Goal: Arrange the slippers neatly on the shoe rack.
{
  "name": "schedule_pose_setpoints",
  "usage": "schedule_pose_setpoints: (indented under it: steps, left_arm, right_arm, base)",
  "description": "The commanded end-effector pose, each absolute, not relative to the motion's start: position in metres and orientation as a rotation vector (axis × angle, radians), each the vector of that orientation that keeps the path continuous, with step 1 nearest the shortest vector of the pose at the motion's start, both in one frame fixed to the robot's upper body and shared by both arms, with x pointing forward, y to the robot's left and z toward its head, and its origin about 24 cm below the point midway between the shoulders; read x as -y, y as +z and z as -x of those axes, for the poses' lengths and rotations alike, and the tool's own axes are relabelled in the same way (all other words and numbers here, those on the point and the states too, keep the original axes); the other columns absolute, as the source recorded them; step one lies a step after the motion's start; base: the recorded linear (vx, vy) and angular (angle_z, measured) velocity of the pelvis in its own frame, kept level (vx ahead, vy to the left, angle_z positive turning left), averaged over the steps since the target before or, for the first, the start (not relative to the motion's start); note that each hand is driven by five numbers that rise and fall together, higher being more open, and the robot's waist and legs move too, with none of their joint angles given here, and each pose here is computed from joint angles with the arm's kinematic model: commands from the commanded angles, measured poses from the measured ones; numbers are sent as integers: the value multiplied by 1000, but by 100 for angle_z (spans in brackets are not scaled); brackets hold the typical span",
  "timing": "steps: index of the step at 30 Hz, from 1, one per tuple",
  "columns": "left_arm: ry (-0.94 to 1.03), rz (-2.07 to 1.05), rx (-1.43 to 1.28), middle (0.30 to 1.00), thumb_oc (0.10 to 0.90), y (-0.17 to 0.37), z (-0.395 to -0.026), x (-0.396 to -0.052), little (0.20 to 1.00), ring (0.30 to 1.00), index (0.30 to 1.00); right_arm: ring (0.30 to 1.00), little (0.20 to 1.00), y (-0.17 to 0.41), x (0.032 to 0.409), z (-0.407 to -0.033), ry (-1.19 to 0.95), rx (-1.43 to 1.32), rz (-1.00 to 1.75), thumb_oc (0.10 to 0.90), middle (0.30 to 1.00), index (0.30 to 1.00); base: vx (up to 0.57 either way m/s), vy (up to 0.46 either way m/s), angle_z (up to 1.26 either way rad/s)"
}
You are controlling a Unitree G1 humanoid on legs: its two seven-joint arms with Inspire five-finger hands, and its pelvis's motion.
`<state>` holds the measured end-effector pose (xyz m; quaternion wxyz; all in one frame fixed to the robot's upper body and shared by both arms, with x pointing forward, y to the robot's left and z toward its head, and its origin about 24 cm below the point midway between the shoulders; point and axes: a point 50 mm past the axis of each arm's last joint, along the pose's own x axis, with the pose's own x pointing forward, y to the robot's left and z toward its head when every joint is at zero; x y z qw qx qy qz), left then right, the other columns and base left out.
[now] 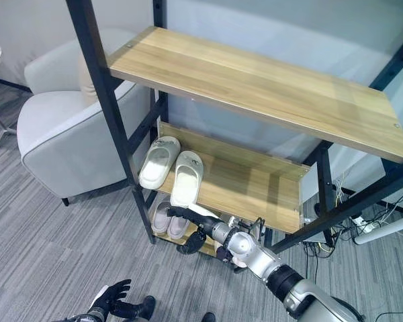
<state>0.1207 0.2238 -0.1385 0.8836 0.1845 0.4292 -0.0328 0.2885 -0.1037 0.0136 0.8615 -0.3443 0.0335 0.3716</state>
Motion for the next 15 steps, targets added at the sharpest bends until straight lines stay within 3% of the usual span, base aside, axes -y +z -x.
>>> schedule_pose_setpoints:
  steps: [1,15]
  left_arm:
    - [-184,-412,-894,900,800,-146,-114,-199,900,900,900]
    - [-198,-420,-877,900,800,-144,-115,-197,900,900,900]
  right_arm:
    - [900,900,71,91,-319,713,200,775,800,900,900]
    - [900,900,91,84,-336,667,277,862,800,900,900]
  base:
    - [-1,-2,9]
    - [2,3,3]
